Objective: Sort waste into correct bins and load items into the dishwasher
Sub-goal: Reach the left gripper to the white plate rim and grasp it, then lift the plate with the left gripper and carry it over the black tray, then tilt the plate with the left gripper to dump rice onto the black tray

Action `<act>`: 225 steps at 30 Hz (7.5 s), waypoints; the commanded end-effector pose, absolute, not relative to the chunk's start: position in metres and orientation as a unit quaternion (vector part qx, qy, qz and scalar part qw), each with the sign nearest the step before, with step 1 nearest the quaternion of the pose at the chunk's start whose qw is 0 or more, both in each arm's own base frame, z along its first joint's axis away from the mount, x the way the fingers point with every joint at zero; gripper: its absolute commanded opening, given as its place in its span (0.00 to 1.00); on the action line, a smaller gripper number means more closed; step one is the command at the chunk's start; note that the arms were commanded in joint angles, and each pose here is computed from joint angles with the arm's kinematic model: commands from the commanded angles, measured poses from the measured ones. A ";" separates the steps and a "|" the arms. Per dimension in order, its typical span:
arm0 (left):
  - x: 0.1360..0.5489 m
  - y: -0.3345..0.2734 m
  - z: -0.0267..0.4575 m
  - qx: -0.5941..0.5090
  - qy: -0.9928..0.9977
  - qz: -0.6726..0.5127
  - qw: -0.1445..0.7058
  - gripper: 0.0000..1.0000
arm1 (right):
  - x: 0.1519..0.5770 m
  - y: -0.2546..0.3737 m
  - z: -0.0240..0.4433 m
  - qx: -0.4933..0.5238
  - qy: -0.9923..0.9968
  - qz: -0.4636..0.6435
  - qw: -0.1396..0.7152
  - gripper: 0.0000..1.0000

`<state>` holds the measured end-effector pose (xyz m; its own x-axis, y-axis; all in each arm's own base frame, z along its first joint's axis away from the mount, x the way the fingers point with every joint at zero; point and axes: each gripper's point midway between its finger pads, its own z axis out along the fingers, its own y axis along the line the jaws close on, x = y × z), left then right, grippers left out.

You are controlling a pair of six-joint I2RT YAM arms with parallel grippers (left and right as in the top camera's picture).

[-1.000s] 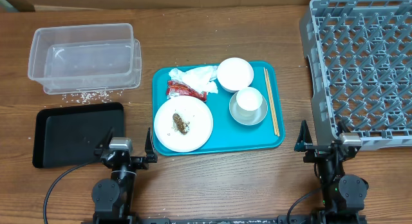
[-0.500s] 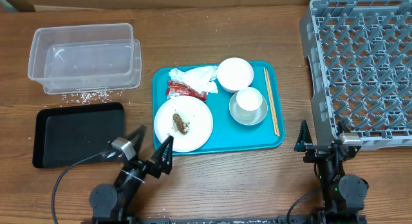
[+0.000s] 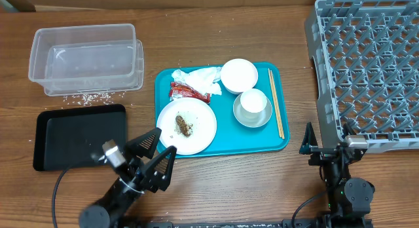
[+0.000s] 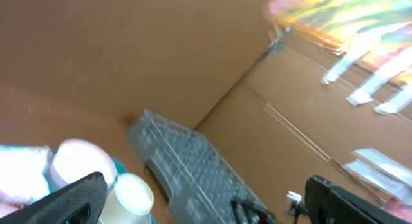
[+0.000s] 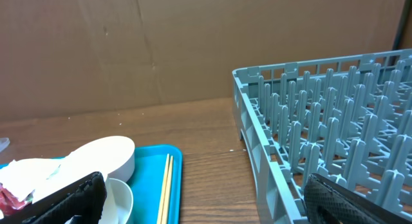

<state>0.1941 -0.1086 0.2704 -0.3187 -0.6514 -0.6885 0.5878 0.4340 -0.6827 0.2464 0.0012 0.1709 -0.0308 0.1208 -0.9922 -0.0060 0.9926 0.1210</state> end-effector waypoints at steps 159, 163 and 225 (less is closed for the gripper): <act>0.365 0.005 0.142 -0.234 0.971 -0.021 0.028 0.04 | 0.246 0.000 0.170 0.040 0.714 0.042 0.698 1.00; 0.365 0.011 0.145 -0.230 0.968 -0.096 0.018 0.04 | 0.246 0.000 0.170 0.039 0.714 0.042 0.698 1.00; 0.311 0.116 0.221 -0.323 0.730 -0.575 0.180 0.04 | 0.246 0.000 0.170 0.040 0.714 0.042 0.698 1.00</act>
